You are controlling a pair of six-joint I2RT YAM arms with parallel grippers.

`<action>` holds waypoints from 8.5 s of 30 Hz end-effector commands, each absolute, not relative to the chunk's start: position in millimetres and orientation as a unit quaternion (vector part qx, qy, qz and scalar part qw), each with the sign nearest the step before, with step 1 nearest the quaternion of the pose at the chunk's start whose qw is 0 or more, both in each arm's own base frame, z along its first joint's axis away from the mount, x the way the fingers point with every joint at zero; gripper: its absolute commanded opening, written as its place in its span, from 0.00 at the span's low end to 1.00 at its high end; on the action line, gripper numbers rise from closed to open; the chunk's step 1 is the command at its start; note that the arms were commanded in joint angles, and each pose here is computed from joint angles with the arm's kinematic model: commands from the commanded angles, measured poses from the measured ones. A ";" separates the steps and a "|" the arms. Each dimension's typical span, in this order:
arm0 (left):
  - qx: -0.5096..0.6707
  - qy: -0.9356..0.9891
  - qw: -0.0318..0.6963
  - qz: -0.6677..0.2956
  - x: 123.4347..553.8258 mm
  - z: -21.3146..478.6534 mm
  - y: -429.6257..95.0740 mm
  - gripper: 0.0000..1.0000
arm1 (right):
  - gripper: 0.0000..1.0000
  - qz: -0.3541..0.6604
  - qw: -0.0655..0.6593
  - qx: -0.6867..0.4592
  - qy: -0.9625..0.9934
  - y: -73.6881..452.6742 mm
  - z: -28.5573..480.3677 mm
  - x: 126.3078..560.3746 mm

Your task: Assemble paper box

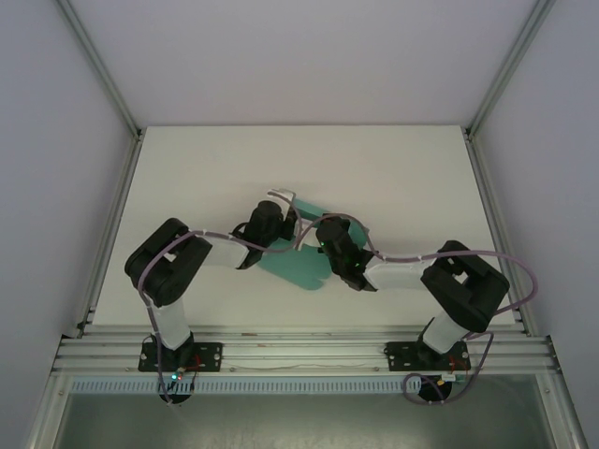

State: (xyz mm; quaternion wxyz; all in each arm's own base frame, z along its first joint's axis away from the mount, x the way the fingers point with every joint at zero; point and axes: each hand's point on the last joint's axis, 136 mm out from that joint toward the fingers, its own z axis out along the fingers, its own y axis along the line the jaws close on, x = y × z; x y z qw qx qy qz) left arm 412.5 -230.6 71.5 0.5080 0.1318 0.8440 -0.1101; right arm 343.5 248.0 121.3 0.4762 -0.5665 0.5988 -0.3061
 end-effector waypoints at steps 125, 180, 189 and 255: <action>-0.019 0.839 0.527 -0.136 402.5 149.9 -212.7 0.00 | 1.00 0.115 0.607 0.065 0.784 140.7 183.5 346.3; -0.012 0.846 0.512 -0.146 403.2 156.3 -219.5 0.00 | 1.00 0.142 0.542 0.011 0.828 174.4 162.9 377.8; 0.018 0.850 0.511 -0.129 399.2 152.6 -215.8 0.00 | 0.98 0.125 0.529 -0.019 0.839 137.6 180.0 329.2; 0.021 0.885 0.447 -0.127 415.2 124.6 -241.8 0.00 | 0.70 0.033 0.516 0.026 0.856 112.9 210.4 337.6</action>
